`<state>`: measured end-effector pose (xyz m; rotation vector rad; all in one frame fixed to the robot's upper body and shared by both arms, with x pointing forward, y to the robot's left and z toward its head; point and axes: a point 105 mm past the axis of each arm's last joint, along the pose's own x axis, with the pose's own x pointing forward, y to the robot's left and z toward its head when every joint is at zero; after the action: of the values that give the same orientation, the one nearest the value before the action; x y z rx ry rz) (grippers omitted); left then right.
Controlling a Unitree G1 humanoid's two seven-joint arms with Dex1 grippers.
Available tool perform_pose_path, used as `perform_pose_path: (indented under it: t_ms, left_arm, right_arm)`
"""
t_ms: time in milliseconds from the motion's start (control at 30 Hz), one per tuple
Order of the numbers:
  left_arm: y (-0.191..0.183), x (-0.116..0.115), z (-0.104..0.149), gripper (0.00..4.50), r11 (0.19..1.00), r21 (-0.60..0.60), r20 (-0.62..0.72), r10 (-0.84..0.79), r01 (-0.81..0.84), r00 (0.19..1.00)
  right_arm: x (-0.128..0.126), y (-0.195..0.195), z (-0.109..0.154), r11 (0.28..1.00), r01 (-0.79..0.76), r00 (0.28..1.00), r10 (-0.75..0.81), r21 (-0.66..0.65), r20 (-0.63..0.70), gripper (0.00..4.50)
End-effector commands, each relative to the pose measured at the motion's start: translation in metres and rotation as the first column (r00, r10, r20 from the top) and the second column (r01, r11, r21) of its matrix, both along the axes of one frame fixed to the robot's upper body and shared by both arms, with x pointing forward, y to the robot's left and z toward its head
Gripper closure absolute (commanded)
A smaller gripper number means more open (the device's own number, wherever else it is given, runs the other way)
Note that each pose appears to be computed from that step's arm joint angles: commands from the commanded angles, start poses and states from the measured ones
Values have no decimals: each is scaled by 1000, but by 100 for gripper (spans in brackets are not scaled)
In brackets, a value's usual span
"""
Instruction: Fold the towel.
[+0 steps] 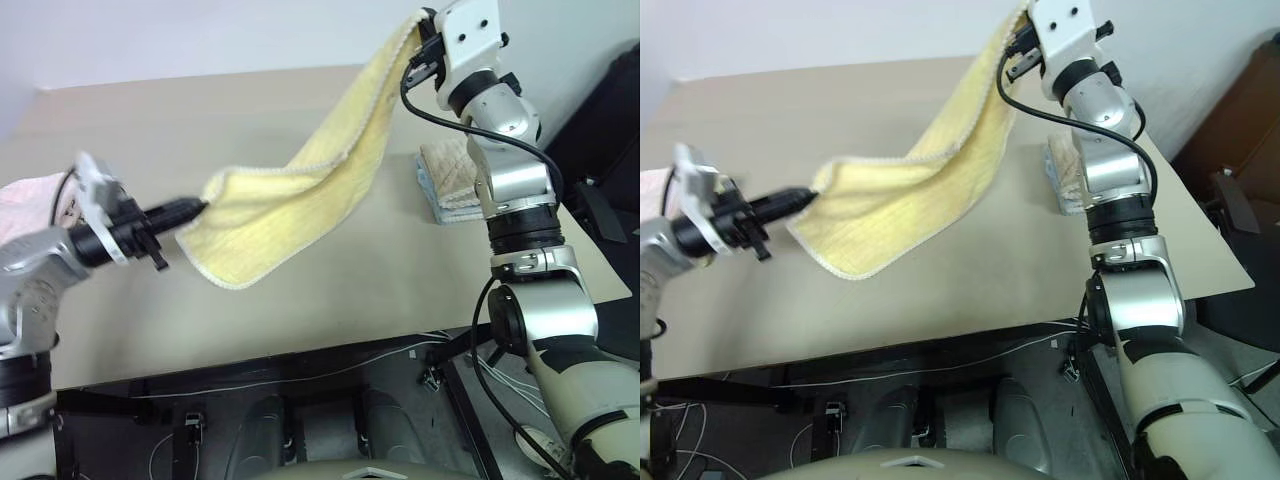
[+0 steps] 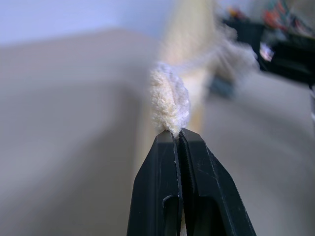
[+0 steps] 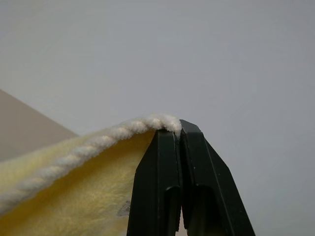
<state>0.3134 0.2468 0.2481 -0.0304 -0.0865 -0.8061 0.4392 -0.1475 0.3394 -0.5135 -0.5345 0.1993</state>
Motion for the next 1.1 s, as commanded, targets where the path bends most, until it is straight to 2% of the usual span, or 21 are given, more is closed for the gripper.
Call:
perform_pose_path:
  t_ms: [33, 133, 233, 333, 433, 500, 633, 767, 900, 1000, 1100]
  left_arm:
    - [21, 8, 31, 448, 998, -15, 62, 61, -60, 996]
    - [44, 31, 42, 448, 987, -61, 79, 155, -150, 985]
    - [59, 62, 38, 448, 961, -85, 64, 267, -262, 961]
    - [60, 89, 54, 448, 928, -74, 179, 372, -365, 911]
    - [48, 101, 74, 448, 926, -117, 261, 378, -360, 888]
    - [39, 100, 78, 448, 948, -88, 318, 318, -306, 893]
    - [38, 89, 71, 448, 982, -76, 265, 187, -173, 946]
    - [45, 66, 49, 448, 1000, 10, 227, 21, -24, 974]
    - [59, 48, 37, 448, 999, 17, 172, -42, 39, 984]
    - [78, 32, 11, 448, 993, 114, 66, -30, 23, 997]
    - [89, 16, -2, 448, 989, 144, -8, -44, 44, 999]
  right_arm:
    - [-3, -16, 22, 999, 46, 997, -47, 14, 57, 450]
    - [4, -21, 18, 998, 59, 998, -59, 23, 27, 450]
    - [10, -18, 14, 998, 53, 999, -53, 20, -5, 450]
    - [14, -13, 19, 999, 33, 999, -33, 25, -10, 450]
    - [13, -7, 17, 1000, -3, 1000, 2, -31, -16, 450]
    - [10, -7, 12, 998, -32, 999, 31, -61, -28, 450]
    - [-2, -21, -4, 995, -79, 994, 75, -58, -78, 450]
    - [-24, -35, -41, 988, -131, 975, 114, -78, -193, 450]
    - [-46, -44, -70, 984, -157, 945, 126, -79, -302, 450]
    - [-74, -39, -94, 968, -245, 888, 200, -58, -415, 450]
    - [-100, -32, -105, 939, -336, 796, 324, 71, -511, 450]
